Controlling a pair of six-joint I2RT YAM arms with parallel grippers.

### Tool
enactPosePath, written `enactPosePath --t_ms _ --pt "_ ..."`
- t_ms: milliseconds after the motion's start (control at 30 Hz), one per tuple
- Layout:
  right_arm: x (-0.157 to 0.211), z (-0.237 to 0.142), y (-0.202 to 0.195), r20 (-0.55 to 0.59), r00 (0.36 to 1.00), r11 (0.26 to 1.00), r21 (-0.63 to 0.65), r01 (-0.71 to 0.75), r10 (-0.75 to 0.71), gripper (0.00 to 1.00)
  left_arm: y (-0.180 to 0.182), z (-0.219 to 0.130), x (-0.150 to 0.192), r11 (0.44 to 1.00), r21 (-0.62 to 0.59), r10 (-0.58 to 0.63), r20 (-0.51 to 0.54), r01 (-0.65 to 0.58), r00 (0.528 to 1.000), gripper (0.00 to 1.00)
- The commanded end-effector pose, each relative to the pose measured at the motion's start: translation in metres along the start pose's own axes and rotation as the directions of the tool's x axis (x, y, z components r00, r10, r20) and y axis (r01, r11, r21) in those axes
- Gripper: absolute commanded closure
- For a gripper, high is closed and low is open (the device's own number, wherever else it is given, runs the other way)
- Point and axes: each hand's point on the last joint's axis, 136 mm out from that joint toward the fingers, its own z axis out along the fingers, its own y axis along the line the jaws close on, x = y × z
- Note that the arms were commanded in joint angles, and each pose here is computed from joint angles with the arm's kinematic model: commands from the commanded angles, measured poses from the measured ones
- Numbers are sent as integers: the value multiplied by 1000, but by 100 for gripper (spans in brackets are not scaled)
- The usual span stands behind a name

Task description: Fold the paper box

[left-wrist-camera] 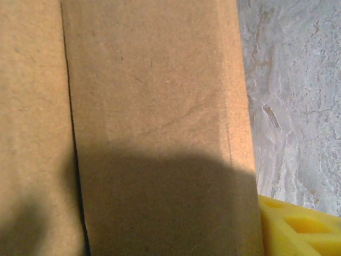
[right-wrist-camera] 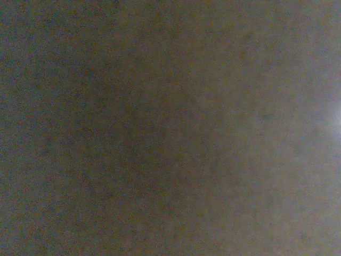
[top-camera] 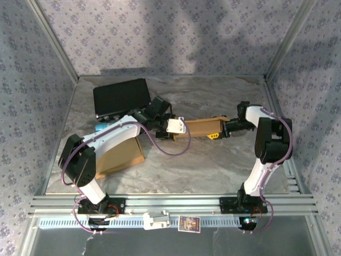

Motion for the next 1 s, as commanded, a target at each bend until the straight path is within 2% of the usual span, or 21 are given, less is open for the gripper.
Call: enactPosePath --t_ms 0,233,300,367,533,633,733,800,867,900,933,967 --pt "5 4 -24 27 995 994 58 -94 93 54 12 -4 -10 999 -42 9 1 -9 1000 37" --pt "-10 -4 -34 75 987 988 56 -146 142 35 -7 -10 -11 999 46 3 11 -4 1000 39" --pt "-10 -17 -26 122 986 992 54 -117 110 25 -9 -12 -9 998 56 -7 -1 7 1000 39" --pt "-10 -31 -20 179 980 994 46 -97 88 21 -11 -14 -6 998 63 -19 -17 20 1000 40" --pt "1 -72 -4 358 934 999 40 -35 19 16 -13 -13 -3 994 81 -74 -52 78 996 44" --pt "16 -101 -1 495 864 993 110 39 -89 18 -16 -12 2 988 97 -115 -93 124 989 43" --pt "27 -137 15 637 709 952 237 192 -301 26 -16 -11 2 983 104 -141 -105 152 984 42" --pt "41 -159 36 697 515 865 367 343 -500 26 -15 -10 2 982 103 -150 -108 161 983 42" --pt "62 -169 54 700 288 736 500 458 -654 29 -13 -8 0 981 106 -151 -108 162 983 42" --pt "74 -166 60 649 168 631 592 501 -742 30 -12 -7 -2 980 109 -154 -102 165 983 42" --pt "82 -158 63 585 86 536 663 523 -807 30 -12 -6 -1 979 110 -160 -101 171 982 42" --pt "86 -146 62 503 32 441 723 532 -864 31 -11 -5 -1 978 109 -166 -102 177 981 42"
